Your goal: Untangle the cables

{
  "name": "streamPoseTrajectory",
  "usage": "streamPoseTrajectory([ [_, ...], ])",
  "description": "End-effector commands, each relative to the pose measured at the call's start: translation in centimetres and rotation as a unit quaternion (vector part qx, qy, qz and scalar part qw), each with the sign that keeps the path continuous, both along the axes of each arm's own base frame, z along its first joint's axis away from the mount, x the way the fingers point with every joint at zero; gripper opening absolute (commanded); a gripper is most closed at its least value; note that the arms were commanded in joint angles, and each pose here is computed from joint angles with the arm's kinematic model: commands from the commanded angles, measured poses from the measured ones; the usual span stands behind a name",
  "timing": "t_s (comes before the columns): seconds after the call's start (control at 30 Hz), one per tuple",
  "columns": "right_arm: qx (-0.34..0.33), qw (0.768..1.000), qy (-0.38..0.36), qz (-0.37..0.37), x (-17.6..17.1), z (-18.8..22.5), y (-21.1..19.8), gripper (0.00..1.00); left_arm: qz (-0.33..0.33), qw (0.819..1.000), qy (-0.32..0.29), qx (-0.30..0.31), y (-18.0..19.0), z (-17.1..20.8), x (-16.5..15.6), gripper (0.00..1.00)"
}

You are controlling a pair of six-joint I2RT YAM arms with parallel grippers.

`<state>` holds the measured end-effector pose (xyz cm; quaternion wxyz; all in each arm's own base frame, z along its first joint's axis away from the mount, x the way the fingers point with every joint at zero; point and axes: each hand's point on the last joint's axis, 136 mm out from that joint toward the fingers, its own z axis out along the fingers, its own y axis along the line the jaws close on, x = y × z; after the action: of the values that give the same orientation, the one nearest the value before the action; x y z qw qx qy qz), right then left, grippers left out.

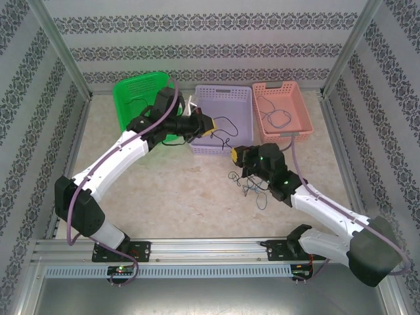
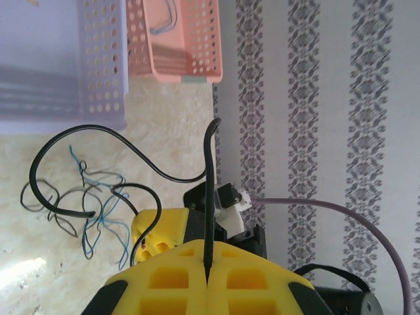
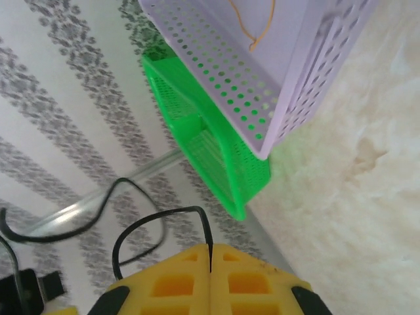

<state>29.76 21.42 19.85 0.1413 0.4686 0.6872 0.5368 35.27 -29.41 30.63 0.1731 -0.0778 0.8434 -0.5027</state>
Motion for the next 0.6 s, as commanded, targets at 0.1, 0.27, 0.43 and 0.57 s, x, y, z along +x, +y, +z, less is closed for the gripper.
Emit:
streamPoseTrajectory([
  [0.1, -0.229, 0.918, -0.126, 0.297, -5.0, 0.9, 2.5, 0.00, 0.024, 0.999, -0.032, -0.022, 3.1, 4.0, 2.1, 0.00],
  [0.27, -0.349, 0.817, -0.176, 0.423, -7.6, -0.9, 3.3, 0.00, 0.072, 0.995, -0.047, -0.049, 5.7, 6.3, 5.2, 0.00],
  [0.43, -0.403, 0.738, -0.222, 0.493, -9.8, -2.0, 4.8, 0.00, 0.114, 0.988, -0.056, -0.085, 7.4, 8.1, 8.1, 0.00],
  [0.57, -0.432, 0.681, -0.257, 0.533, -11.5, -2.4, 6.3, 0.00, 0.137, 0.984, -0.066, -0.095, 8.2, 9.0, 9.8, 0.00],
])
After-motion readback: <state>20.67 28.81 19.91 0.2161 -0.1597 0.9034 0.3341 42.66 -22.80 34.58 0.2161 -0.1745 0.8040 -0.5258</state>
